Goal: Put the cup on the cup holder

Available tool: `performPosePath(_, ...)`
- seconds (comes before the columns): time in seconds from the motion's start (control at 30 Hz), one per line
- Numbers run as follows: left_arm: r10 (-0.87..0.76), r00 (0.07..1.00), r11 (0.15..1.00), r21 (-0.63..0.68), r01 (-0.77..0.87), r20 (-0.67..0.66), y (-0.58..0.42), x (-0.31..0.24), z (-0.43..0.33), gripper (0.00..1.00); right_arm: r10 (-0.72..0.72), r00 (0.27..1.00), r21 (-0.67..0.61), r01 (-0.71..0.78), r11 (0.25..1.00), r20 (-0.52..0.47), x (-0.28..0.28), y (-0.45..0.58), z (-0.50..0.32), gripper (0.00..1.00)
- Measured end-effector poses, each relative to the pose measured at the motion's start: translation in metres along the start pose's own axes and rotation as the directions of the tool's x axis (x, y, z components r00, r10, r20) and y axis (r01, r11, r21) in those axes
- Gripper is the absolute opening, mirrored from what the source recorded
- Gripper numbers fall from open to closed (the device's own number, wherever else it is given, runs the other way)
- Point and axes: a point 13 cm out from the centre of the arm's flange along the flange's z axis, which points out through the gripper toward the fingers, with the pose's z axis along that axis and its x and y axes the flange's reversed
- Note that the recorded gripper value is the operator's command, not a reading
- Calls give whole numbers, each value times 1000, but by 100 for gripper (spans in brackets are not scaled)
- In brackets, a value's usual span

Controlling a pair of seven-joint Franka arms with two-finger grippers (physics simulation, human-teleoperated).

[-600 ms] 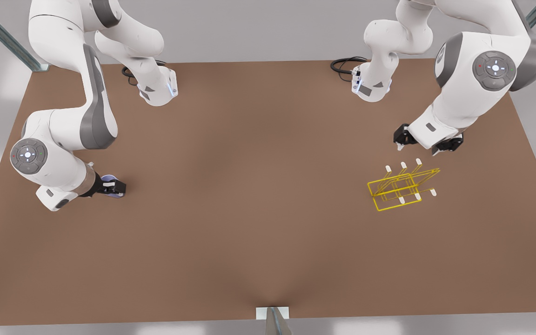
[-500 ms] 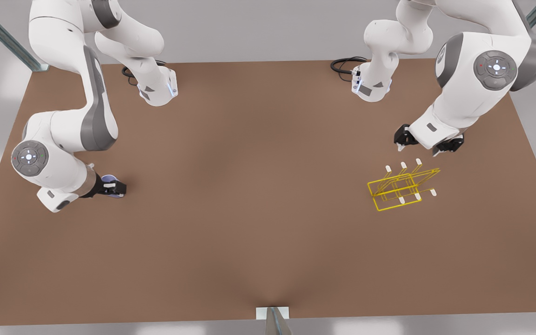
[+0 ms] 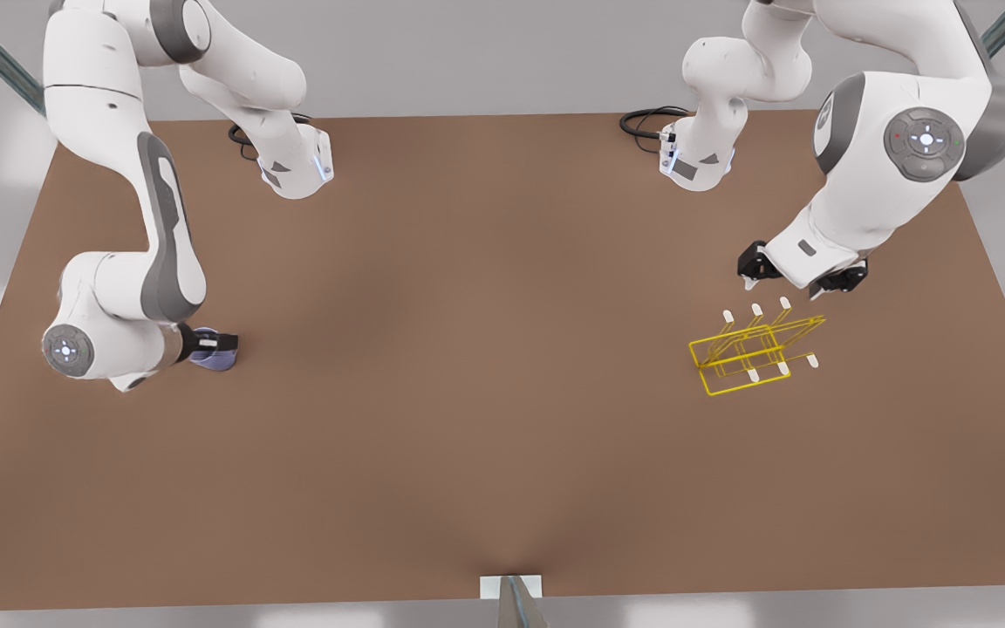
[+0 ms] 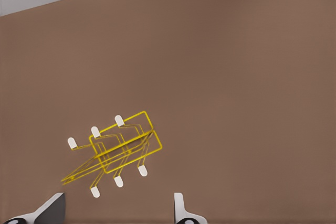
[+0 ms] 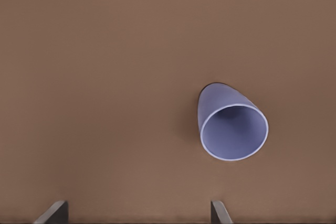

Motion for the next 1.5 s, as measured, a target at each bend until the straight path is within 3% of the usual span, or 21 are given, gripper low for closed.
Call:
performPosePath(0.13,3,1000,1000,0,-3,-2,0,-1,2,100,-2,998,9,1,1000,65,15,-10,36,100)
performPosePath(0.37,5,1000,1000,0,-5,-9,1,-2,6,100,-42,961,8,41,999,272,-26,-47,37,100)
performPosePath(0.57,8,1000,1000,0,-8,-11,0,-2,7,100,-153,931,45,147,988,332,-46,-42,40,100)
performPosePath(1.5,13,999,1000,0,-13,-37,0,2,12,100,-402,893,61,399,915,203,-34,-47,139,100)
